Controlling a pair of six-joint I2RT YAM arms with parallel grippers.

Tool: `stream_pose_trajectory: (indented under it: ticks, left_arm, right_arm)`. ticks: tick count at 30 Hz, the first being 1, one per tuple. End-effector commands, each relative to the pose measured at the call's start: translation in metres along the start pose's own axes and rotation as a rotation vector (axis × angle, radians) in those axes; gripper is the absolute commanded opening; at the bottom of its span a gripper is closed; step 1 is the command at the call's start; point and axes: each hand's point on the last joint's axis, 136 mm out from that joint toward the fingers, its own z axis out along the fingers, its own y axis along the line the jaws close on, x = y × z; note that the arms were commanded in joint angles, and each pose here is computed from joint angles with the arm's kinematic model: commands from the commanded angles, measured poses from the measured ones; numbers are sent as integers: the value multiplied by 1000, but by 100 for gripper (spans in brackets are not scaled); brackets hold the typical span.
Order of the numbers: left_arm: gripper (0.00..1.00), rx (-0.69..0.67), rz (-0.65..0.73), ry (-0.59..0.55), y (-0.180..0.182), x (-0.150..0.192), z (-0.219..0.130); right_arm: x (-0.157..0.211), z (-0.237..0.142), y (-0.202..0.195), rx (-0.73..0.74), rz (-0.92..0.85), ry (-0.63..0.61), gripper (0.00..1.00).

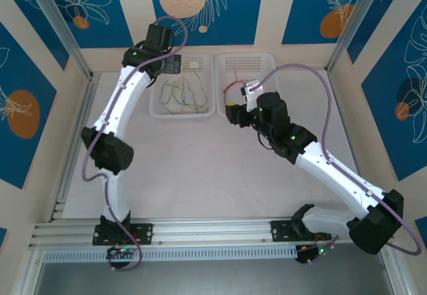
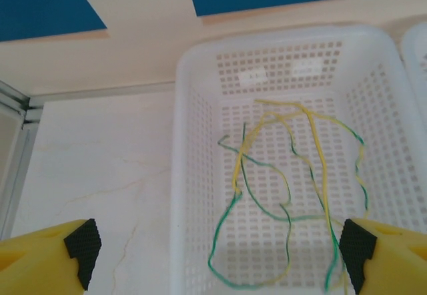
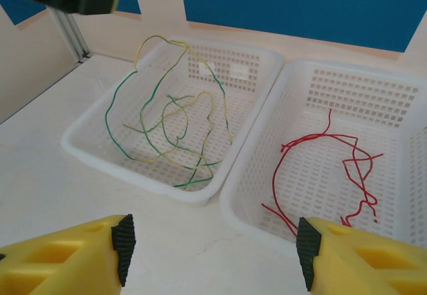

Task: Untangle the cables

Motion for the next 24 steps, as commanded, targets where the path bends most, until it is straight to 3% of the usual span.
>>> stream_pose_trajectory:
  ticks: [1, 5, 8, 13, 16, 19, 24]
  left_arm:
    - [95, 111, -24, -135, -6, 0, -39]
    - [100, 169, -56, -456, 12, 27, -89]
    - [100, 101, -69, -576, 37, 72, -104]
    - [100, -125, -102, -479, 84, 175, -83]
    - [100, -200, -3, -548, 94, 217, -72]
    - [100, -213, 41, -586, 100, 251, -63]
    - [100, -235, -32, -517, 122, 273, -41]
  right_arm:
    - [-7, -6, -18, 90, -31, -77, 72]
    - [4, -13, -64, 283, -21, -184, 96]
    - [24, -20, -111, 422, 50, -221, 99]
    - [75, -30, -166, 471, 202, -224, 100]
    - [113, -29, -181, 490, 219, -160, 99]
    - [144, -23, -194, 544, 182, -80, 99]
    - [167, -12, -206, 567, 205, -68, 100]
